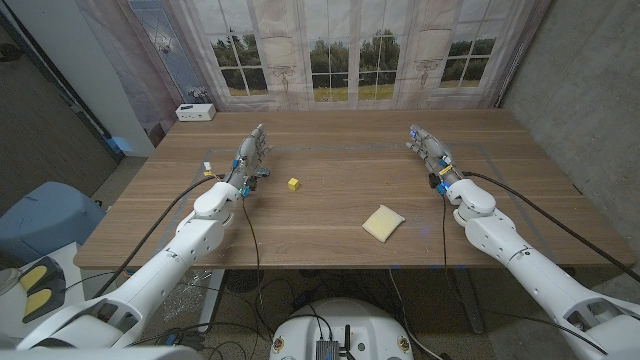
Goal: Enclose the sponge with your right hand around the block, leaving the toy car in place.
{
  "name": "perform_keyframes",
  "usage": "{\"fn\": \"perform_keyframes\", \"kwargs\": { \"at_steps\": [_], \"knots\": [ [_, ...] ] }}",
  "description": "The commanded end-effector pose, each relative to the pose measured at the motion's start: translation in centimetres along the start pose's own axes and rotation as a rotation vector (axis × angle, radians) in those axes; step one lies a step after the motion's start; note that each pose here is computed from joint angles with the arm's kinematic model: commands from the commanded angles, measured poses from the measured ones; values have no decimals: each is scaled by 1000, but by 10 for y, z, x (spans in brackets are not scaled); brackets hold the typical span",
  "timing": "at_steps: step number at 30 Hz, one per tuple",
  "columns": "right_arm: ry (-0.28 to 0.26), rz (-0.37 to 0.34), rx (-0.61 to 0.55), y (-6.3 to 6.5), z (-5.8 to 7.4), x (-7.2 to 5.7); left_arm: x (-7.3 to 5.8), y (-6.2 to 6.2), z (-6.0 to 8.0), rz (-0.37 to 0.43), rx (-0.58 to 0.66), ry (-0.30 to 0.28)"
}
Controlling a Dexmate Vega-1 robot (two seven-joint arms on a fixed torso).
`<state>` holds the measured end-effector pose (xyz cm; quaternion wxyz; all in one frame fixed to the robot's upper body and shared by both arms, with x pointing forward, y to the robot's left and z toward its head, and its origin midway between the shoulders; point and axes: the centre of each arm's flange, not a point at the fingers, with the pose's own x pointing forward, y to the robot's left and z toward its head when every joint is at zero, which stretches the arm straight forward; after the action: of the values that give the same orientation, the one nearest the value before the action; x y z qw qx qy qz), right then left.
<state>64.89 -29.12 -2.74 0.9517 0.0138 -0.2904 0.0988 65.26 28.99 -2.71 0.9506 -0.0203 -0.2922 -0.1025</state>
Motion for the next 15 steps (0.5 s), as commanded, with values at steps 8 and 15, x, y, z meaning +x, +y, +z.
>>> {"fn": "perform_keyframes", "kwargs": {
  "at_steps": [8,15],
  "knots": [
    [74,-2,-168,4,10,-11,-2,-4,1,-8,6,5],
    [112,-8,-272,8,18,-19,-1,-5,1,-15,6,5]
  ]
}}
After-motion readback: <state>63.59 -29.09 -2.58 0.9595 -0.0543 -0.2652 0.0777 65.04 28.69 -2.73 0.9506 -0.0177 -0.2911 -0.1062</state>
